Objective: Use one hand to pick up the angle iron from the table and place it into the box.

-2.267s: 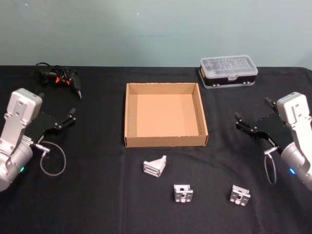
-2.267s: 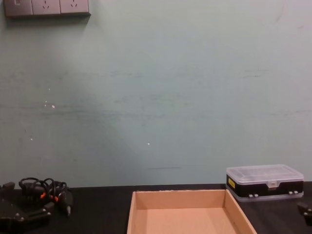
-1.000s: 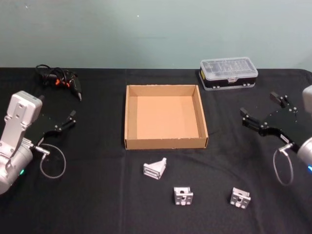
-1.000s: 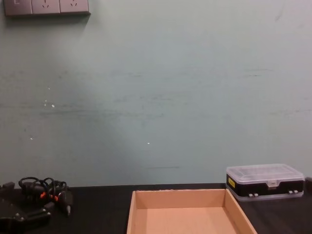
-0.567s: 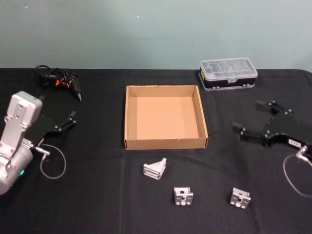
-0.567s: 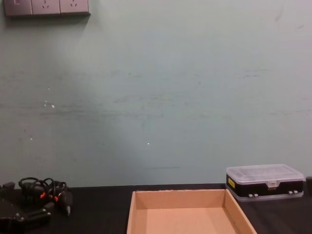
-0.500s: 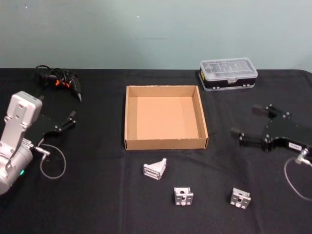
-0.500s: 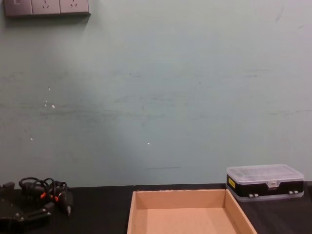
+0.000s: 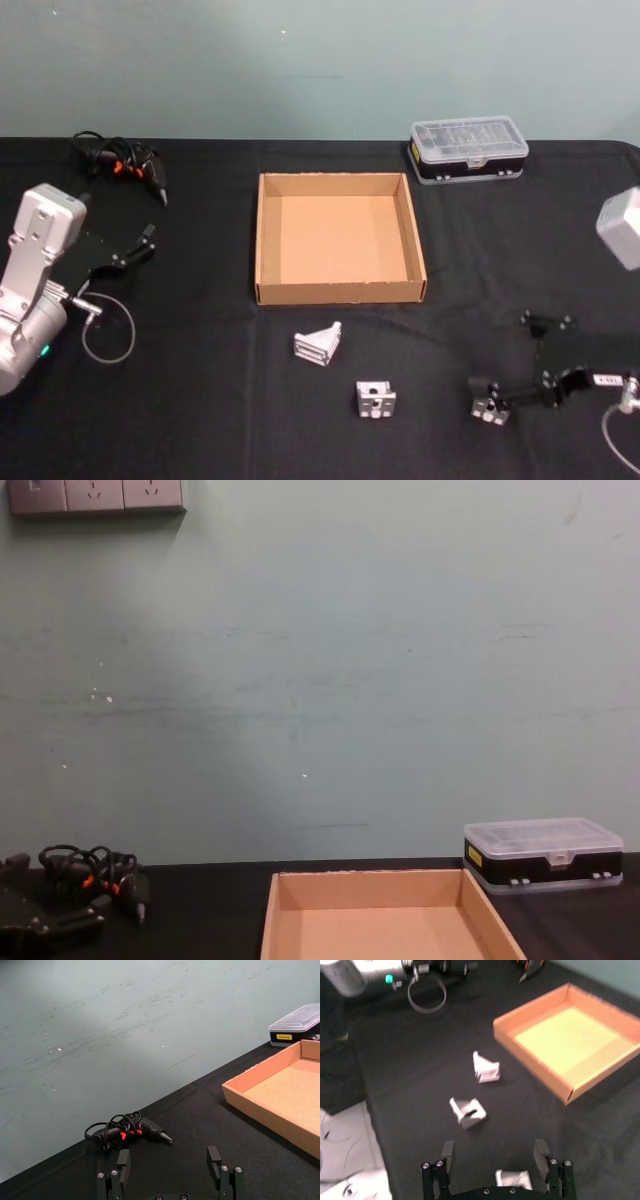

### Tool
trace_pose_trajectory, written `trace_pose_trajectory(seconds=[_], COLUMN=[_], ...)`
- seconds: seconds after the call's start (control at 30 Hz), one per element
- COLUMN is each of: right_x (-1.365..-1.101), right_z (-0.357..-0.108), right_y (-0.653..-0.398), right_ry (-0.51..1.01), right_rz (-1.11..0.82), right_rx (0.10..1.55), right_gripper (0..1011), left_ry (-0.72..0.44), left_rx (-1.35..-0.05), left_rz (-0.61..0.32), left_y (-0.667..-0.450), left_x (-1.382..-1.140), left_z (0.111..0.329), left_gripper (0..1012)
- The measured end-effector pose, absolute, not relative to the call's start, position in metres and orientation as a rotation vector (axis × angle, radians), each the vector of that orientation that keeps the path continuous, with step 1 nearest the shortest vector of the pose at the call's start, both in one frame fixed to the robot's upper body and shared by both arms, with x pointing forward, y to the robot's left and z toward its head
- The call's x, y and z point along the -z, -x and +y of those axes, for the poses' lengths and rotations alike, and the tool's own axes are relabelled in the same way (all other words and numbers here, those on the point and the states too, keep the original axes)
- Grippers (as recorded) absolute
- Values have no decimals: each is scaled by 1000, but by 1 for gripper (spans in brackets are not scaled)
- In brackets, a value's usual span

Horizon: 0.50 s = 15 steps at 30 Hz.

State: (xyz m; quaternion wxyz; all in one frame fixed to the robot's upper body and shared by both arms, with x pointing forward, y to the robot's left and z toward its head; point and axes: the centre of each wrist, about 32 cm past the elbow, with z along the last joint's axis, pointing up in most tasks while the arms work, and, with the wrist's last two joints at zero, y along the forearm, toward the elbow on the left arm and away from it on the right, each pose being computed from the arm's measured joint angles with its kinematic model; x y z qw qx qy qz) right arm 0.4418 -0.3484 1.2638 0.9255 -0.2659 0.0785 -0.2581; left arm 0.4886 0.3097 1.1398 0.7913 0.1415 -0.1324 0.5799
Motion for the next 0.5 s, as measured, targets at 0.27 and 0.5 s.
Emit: trace_pose_trajectory(seconds=[0.27, 0.5], right_x=[-1255, -1248], right_z=[-347, -347], right_y=[-442, -447], right_ry=[659, 706], right_rz=[196, 213], right_rx=[505, 506], right_gripper=[1004, 1004], left_ry=[-304, -304], left_rx=[-1248, -1248], left_rz=[-285, -285], left_y=[-489, -489], left_x=[-1140, -1140], left_z=[310, 310], left_gripper=[1000, 1000])
